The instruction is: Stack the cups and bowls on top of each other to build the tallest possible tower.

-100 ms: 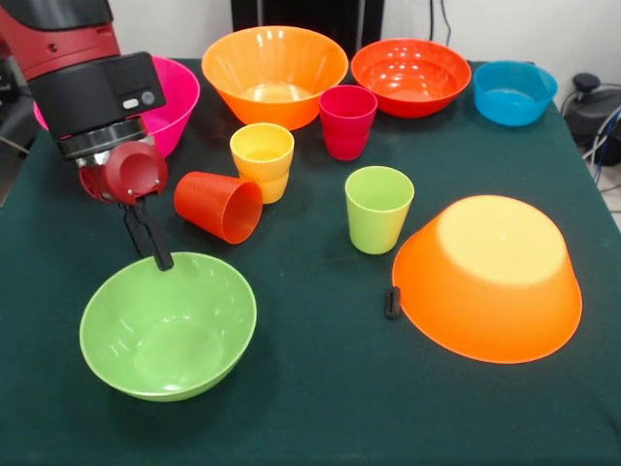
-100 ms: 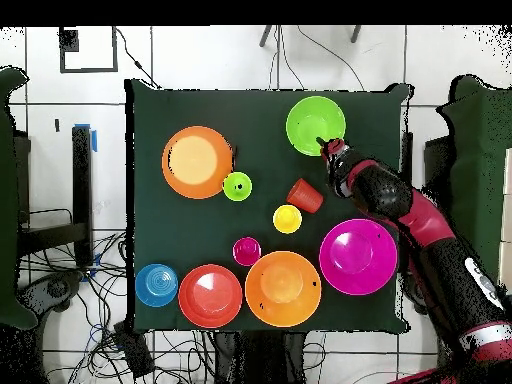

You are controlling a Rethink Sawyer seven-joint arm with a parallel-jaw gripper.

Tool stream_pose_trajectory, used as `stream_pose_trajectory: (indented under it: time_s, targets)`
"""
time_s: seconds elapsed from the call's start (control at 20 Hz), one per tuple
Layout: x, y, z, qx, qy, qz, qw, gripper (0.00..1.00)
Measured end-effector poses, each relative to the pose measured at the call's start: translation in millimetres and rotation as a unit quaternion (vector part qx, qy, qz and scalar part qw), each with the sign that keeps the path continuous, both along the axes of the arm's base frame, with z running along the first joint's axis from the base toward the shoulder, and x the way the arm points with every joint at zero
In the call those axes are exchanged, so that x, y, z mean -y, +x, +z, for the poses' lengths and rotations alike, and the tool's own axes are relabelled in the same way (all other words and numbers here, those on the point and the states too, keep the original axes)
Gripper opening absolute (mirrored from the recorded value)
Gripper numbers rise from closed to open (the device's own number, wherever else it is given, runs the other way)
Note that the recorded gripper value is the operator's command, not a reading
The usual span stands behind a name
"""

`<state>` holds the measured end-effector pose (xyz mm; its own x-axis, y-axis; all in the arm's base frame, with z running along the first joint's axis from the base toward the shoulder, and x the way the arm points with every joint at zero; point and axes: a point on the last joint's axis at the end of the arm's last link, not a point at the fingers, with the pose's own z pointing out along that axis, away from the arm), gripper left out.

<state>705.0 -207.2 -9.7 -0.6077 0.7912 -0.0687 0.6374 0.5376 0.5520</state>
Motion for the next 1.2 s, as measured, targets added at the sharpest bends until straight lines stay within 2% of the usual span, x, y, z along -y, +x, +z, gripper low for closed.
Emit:
stream_pose_trajectory:
  time_s: [0.3,0.65,0.75,0.8,1.2]
  targets:
    - [-5,7.2,-3,0.001,-0.018,0.01,0.9998,1.0]
    - [4,12.2,-4,0.004,-0.035,0.008,0.9993,1.0]
    - [9,12.2,-7,0.001,-0.047,0.01,0.9988,1.0]
    - [11,12.1,-9,-0.001,-0.06,0.014,0.9981,0.0]
    - [11,11.8,-15,-0.012,-0.095,0.027,0.995,0.0]
